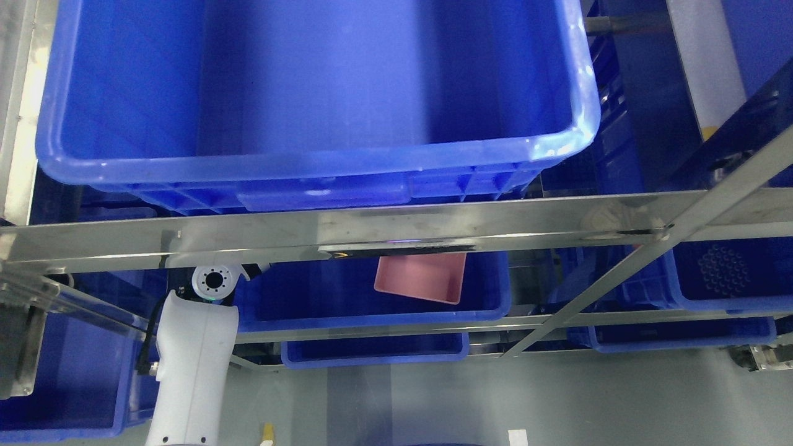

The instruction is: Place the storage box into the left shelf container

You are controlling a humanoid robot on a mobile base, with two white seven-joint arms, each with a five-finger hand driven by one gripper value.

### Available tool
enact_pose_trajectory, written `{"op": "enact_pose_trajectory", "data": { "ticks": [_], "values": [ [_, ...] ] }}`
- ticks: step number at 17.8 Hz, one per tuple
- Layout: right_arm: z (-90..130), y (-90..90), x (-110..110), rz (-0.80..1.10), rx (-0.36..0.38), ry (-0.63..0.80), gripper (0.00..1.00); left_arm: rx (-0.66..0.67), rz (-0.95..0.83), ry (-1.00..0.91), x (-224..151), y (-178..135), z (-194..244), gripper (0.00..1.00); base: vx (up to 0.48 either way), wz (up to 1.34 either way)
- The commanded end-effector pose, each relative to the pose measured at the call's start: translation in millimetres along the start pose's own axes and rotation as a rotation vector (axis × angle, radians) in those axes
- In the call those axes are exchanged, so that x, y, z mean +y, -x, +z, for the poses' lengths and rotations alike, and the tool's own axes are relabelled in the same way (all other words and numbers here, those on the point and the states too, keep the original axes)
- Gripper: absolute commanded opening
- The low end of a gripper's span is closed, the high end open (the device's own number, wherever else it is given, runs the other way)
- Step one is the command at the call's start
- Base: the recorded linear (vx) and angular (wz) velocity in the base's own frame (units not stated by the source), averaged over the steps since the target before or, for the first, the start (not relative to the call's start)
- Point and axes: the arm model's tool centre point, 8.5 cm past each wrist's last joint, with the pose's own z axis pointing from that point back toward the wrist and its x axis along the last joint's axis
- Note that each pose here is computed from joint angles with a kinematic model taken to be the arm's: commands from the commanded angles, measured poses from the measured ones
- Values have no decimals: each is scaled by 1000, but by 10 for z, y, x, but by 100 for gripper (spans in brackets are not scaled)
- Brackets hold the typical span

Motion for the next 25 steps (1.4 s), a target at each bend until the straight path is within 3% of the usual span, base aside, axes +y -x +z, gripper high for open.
{"op": "enact_pose_trajectory", "data": {
  "ticks": [1, 5, 9, 10, 14, 25],
  "values": [
    [-5, -100, -111, -21, -28, 16, 100, -86, 126, -274, 175, -38, 155, 99, 0, 0],
    [-5, -99, -112, -21, -26, 18, 100, -220, 393, -513, 1, -342, 337, 99, 0, 0],
    [-5, -99, -112, -21, -26, 18, 100, -272, 444, -884, 14, -758, 651, 99, 0, 0],
    [-5, -99, -111, -21, -26, 16, 100, -285, 458, -879, -115, -861, 675, 99, 0, 0],
    [-5, -99, -111, -21, -26, 16, 100, -249, 488, -871, -380, -772, 774, 99, 0, 0],
    [-5, -99, -112, -21, -26, 18, 100, -147, 522, -872, -590, -586, 991, 99, 0, 0]
  ]
}}
